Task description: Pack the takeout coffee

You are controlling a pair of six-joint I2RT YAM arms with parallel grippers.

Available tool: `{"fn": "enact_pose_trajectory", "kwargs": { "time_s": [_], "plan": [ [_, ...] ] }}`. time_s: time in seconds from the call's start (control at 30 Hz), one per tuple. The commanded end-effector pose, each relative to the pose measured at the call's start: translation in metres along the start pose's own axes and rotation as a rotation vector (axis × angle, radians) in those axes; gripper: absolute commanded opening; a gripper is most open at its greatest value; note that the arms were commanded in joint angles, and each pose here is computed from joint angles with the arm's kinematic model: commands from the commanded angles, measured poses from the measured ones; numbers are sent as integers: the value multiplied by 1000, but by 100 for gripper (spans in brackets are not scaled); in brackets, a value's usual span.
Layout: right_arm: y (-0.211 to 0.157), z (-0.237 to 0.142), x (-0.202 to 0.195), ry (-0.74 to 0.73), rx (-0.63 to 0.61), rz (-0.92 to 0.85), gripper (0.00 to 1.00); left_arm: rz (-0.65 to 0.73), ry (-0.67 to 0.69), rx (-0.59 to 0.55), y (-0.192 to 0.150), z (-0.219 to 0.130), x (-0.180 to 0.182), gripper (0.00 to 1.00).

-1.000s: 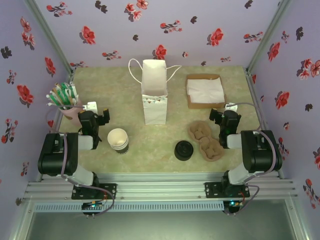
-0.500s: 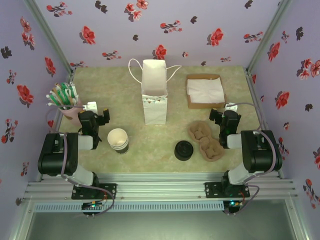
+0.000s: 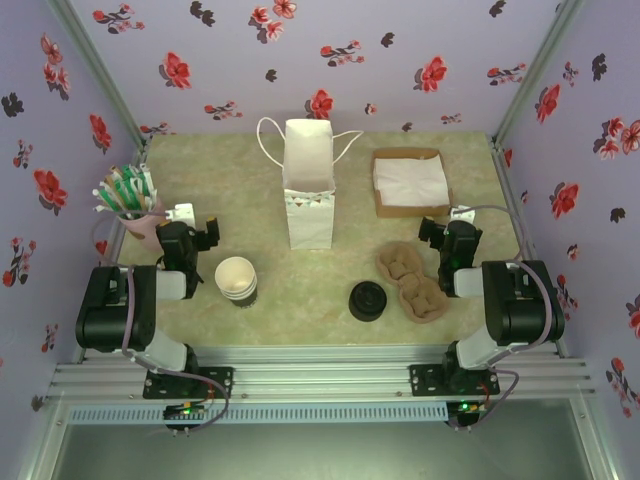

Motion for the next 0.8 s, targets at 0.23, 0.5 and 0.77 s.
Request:
{"fn": "enact_pose_trajectory", "kwargs": {
  "time_s": [0.23,0.5,0.77],
  "plan": [
    [28,-22,15,52,-19,-32,99,37,14,-88,20,-20,1,99],
    [72,-69,38,85,-47,-15,99,41,9,-134,48,-48,2,99],
    [112,-138,49,141,39,182,99,-87,-37,-183,93,-91,3,99]
  ]
}}
Point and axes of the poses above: each hand's point on the last joint's axis, 136 mm out from that joint toward the fingers, its own z axis out along the fingers, its own x axis along the line the jaws close on, y = z × x, the point moved 2 cm from there along -z, back along the fingers, and after that the axes turned 12 degrees about z, right-handed, at the moved point
